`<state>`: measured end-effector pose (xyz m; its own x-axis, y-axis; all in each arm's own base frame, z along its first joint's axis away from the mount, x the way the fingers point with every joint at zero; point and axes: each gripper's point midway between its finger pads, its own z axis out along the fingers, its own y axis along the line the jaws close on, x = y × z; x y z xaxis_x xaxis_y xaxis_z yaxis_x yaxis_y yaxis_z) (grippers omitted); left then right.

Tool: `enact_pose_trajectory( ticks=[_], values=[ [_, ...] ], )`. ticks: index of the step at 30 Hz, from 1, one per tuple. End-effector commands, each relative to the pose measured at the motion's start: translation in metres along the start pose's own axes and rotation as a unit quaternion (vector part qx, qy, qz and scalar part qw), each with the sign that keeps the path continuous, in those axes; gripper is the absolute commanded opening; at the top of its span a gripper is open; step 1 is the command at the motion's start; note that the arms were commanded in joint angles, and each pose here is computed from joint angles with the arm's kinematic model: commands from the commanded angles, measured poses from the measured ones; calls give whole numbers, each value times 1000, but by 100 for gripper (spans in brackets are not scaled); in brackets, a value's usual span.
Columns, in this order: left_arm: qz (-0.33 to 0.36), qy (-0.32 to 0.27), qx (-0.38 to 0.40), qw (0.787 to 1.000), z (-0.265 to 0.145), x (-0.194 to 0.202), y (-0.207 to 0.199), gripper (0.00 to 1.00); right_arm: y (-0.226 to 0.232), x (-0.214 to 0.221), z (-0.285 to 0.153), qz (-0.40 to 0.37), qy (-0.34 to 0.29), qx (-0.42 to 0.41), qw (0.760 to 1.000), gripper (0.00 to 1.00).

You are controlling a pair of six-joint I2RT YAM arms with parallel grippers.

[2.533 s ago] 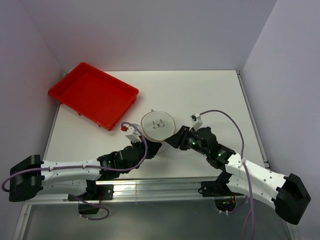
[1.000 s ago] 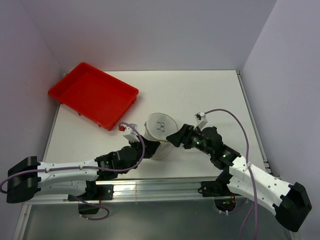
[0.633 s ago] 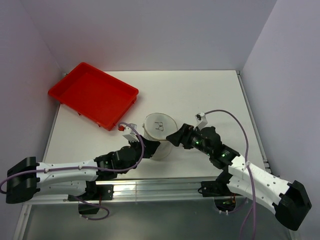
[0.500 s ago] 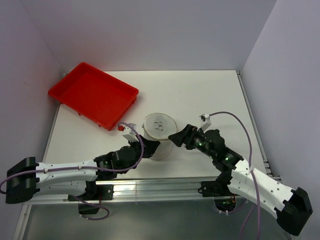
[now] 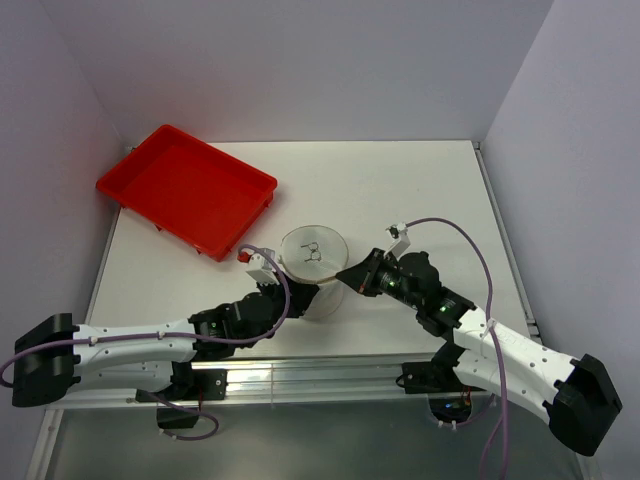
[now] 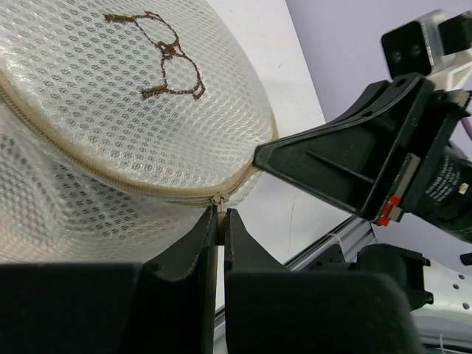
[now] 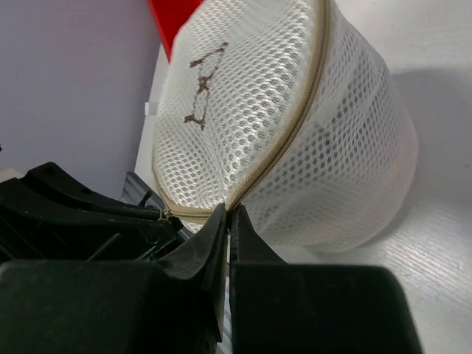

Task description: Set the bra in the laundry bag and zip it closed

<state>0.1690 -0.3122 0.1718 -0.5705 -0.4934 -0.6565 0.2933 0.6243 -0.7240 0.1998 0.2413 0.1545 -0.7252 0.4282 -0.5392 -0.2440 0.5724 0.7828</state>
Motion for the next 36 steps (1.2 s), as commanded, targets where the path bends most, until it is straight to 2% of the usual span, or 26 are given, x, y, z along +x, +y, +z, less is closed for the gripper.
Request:
enact_pose_trajectory(
  ticks=[1, 9, 16, 22, 31, 32, 34, 35, 36],
  values=[
    [-1, -28, 15, 1000, -7, -23, -16, 0, 18, -30, 1, -30, -44, -3, 999, 0],
    [36, -59, -94, 993, -39, -43, 52, 0, -26, -82, 2, -49, -87, 51, 994, 0],
    [28, -90, -150, 984, -64, -61, 87, 0, -20, -106, 28, -74, -78, 43, 993, 0],
    [40, -83, -156, 983, -62, -57, 89, 0, -19, -117, 50, -79, -66, 45, 994, 0],
    [45, -74, -107, 990, -45, -55, 57, 1, -19, -134, 66, -115, -52, 70, 990, 0],
    [47, -73, -109, 990, -46, -56, 55, 13, -17, -132, 67, -116, -44, 64, 990, 7],
    [47, -77, -113, 989, -49, -62, 54, 31, -14, -132, 66, -116, -41, 59, 991, 18],
    [41, -83, -107, 990, -52, -69, 48, 46, -12, -131, 64, -117, -40, 57, 991, 30],
    [47, -84, -109, 989, -54, -72, 48, 52, -13, -129, 63, -117, -37, 60, 991, 36]
  ],
)
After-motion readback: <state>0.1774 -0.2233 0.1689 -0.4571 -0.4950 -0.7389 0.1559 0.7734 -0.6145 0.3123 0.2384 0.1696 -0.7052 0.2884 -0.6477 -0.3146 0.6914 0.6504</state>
